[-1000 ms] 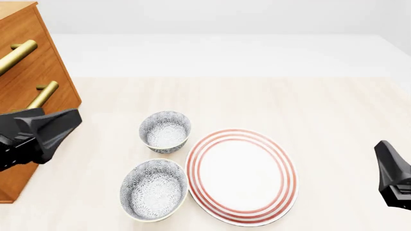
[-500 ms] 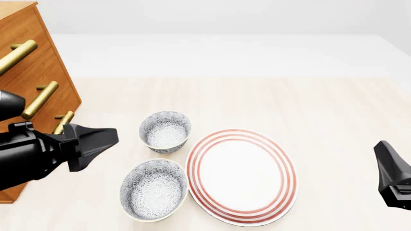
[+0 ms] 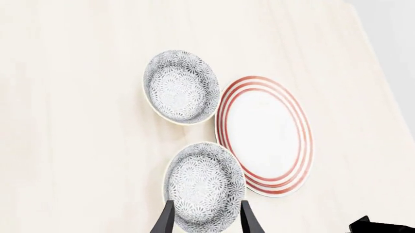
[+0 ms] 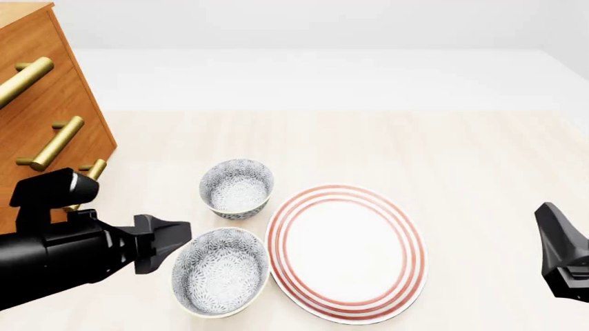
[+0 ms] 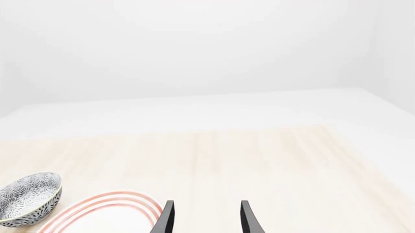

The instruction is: Stack the bowl in the middle on the bowl at the back.

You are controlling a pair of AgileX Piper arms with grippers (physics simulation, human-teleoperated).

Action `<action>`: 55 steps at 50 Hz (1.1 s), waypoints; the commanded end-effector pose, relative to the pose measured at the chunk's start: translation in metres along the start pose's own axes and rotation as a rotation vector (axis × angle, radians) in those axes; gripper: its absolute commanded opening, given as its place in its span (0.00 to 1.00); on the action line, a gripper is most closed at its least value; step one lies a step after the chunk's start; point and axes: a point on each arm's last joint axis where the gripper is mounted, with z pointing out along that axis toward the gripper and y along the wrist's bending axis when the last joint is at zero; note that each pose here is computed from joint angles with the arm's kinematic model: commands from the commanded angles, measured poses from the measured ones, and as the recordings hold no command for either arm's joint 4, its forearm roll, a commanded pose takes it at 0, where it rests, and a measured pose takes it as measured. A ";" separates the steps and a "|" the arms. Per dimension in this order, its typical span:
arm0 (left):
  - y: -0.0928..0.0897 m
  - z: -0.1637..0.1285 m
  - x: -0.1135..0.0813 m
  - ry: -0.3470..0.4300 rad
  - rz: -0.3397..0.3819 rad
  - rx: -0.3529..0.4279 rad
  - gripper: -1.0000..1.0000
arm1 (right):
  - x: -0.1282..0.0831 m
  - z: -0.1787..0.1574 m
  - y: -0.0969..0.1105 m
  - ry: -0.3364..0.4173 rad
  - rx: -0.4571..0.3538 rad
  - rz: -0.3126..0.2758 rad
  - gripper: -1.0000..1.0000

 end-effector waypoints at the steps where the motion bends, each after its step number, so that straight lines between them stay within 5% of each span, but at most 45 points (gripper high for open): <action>1: 0.012 0.018 0.004 0.024 0.020 -0.061 1.00 | 0.000 0.000 0.000 0.000 0.000 -0.003 1.00; 55: 0.043 0.069 0.043 0.074 -0.002 -0.117 1.00 | 0.000 0.001 0.000 0.000 -0.001 -0.002 1.00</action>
